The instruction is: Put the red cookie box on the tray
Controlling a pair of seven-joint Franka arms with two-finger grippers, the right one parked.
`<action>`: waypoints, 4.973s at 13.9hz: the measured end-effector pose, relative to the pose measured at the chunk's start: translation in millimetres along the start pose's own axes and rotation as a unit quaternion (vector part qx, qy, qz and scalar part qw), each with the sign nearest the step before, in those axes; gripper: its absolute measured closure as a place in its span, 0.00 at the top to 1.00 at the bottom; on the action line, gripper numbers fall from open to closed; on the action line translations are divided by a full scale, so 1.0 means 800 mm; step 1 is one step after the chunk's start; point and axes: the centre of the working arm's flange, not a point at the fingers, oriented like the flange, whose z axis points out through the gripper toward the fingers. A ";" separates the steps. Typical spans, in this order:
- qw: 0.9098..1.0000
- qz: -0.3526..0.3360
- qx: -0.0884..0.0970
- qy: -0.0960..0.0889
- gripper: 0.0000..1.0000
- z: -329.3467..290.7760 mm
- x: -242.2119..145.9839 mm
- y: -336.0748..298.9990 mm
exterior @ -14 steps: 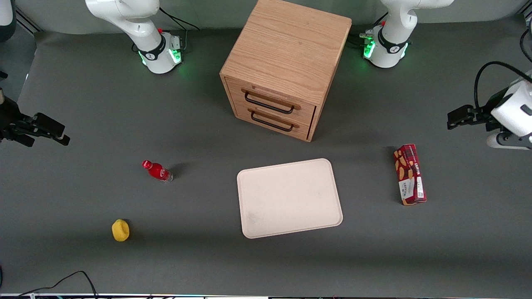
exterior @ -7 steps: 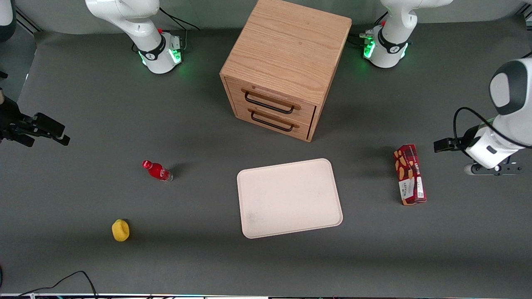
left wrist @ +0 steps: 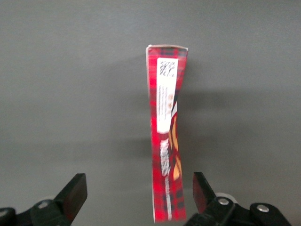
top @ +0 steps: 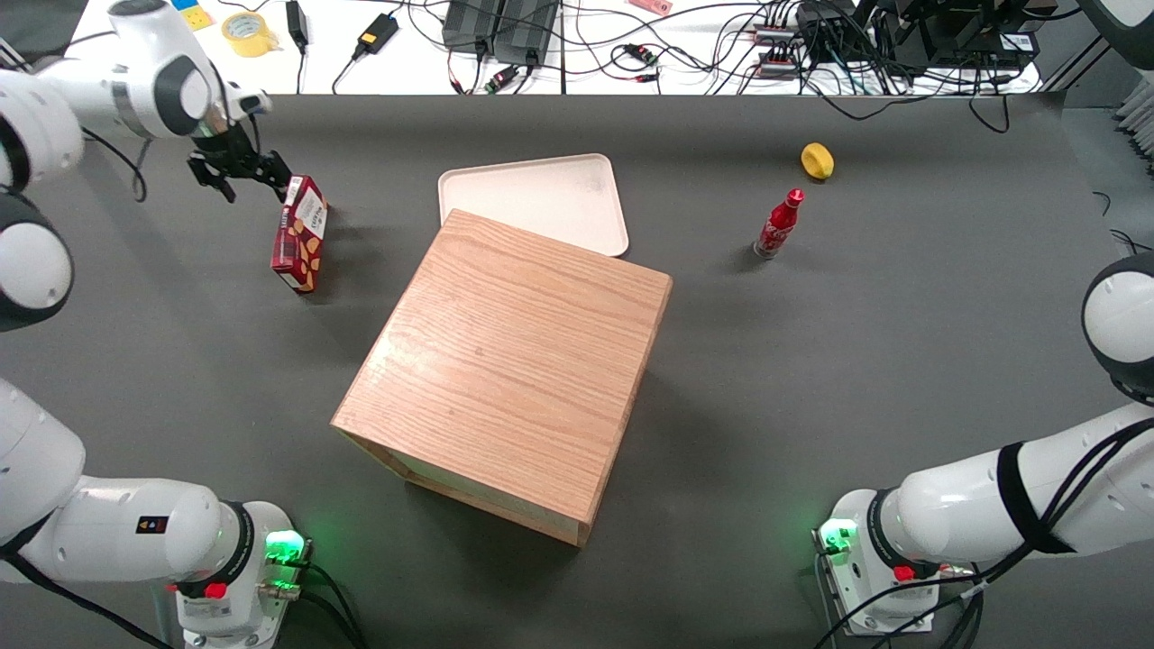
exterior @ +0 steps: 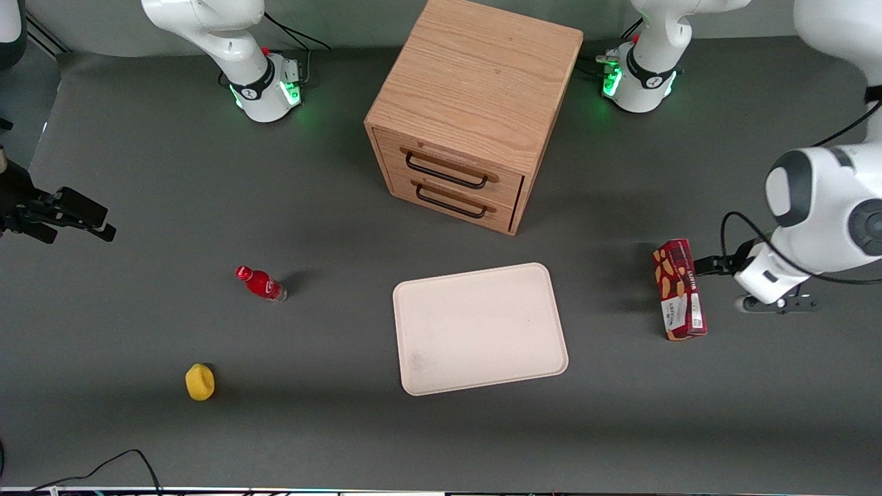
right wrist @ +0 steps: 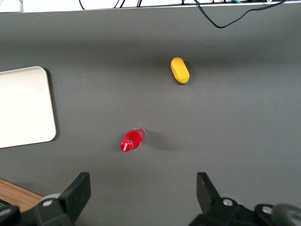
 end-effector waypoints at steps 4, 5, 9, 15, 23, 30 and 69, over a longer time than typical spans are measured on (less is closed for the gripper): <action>1.000 0.024 0.003 0.014 0.76 0.060 0.020 0.033; 0.999 0.030 0.004 0.011 0.65 0.069 0.020 0.042; 0.999 0.052 0.006 0.015 0.21 0.065 0.024 0.025; 1.000 -0.013 -0.003 -0.001 0.06 -0.067 0.059 0.112; 0.998 -0.066 -0.016 0.004 0.06 -0.018 0.072 0.384; 0.996 -0.080 -0.028 0.028 0.13 0.038 0.092 0.405; 0.999 -0.011 0.003 0.051 1.00 -0.333 -0.106 0.033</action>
